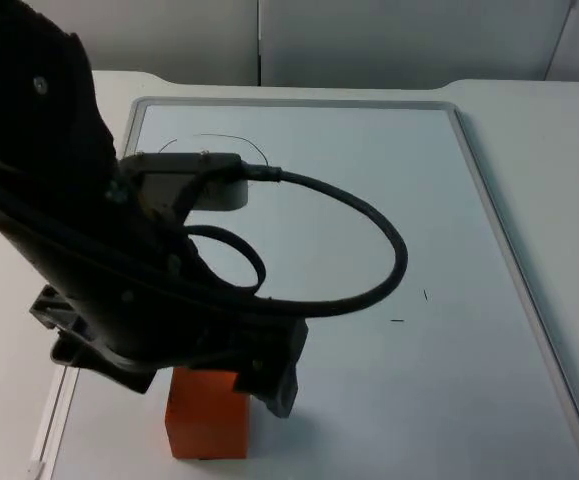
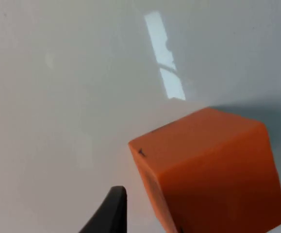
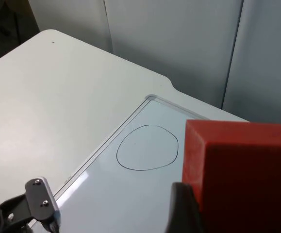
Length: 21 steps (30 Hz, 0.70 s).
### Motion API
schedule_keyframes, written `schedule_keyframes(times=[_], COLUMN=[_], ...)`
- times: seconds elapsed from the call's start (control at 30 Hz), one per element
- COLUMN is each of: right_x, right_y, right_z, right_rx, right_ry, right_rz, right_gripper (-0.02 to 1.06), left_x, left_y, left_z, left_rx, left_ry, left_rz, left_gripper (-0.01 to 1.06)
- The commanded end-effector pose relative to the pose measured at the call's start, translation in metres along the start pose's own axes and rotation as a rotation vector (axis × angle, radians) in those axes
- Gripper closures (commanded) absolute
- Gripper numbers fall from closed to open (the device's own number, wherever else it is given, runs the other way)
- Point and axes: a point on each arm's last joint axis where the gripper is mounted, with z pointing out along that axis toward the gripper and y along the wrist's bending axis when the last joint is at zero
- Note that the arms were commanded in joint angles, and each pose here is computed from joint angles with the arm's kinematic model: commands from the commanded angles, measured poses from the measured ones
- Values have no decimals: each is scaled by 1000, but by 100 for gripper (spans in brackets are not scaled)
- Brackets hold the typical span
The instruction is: Pick up one cube with the left hand and another cube with the right hand. First place the cube in the right hand at the target position, then stack the cube in the left hand on top.
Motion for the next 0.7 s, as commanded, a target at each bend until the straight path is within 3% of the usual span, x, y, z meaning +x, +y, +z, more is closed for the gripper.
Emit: schedule_keyframes(times=[0.0, 0.67], right_x=[-1, -1], right_y=[-1, -1], right_z=[-2, -2], right_rx=[4, 4], right_ry=[-15, -15], right_rz=[11, 11], right_gripper=[105, 105], left_x=[-3, -3], left_y=[-1, 5], left_z=[5, 26], left_rx=[-5, -34], left_ry=[-12, 9], left_rz=[-5, -35], left_gripper=[1, 1])
